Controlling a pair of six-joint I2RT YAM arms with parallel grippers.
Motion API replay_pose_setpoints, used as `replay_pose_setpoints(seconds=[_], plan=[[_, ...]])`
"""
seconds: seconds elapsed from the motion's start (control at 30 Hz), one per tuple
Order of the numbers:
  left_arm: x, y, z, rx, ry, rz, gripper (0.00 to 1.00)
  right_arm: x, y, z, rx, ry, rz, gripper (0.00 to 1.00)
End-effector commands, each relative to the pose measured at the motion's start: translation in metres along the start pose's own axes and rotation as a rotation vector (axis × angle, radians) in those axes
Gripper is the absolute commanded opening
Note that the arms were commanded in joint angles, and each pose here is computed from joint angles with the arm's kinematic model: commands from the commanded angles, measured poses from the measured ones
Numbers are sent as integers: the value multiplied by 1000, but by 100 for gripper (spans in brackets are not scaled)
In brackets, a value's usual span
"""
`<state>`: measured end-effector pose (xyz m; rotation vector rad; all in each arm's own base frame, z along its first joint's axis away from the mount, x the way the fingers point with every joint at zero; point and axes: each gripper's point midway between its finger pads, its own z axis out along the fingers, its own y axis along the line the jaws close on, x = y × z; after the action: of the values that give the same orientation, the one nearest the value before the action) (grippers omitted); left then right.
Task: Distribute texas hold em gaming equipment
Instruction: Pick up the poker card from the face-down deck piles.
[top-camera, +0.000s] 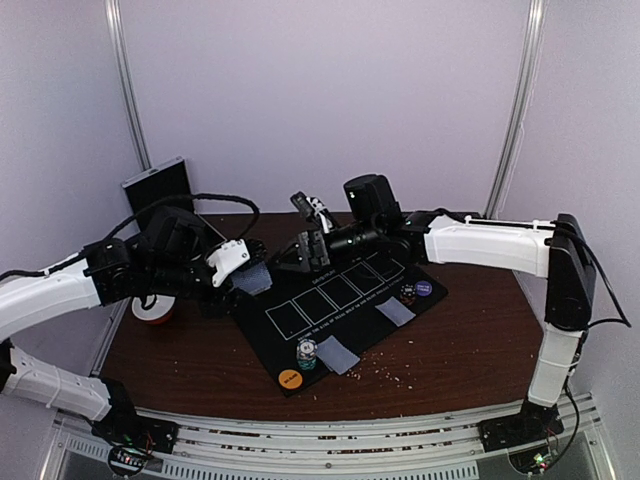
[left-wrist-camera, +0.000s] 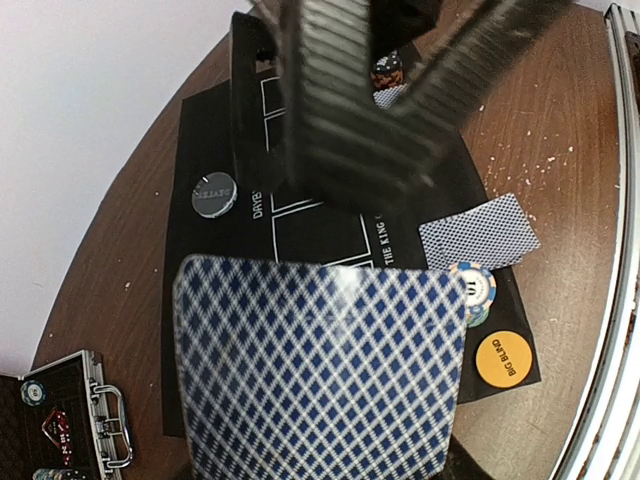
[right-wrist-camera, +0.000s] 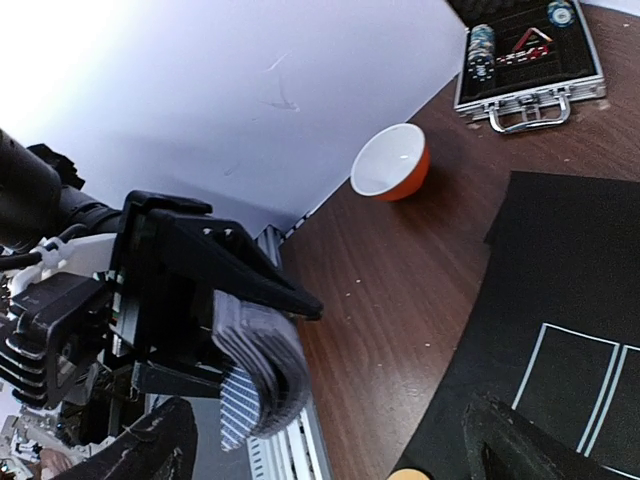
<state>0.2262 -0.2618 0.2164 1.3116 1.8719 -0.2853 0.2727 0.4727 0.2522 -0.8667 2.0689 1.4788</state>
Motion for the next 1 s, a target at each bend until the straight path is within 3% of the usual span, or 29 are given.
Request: replay_pose_setpoints(seconds=[0.0,0.17,0.53,0.97], plan=[[-16,7,0,-6,-28,11,48,-3,35,6,-159,-14,-58,99],[-19,7,4,-4,-30,2,48,5,4,23,-59,4,-8,99],[-25,7,3,0,-55,3,46,5,-18,42,50,75,-28,82],[-17,14,5,-46,-25,10,44,2,-3,16,100,83,-74,44]])
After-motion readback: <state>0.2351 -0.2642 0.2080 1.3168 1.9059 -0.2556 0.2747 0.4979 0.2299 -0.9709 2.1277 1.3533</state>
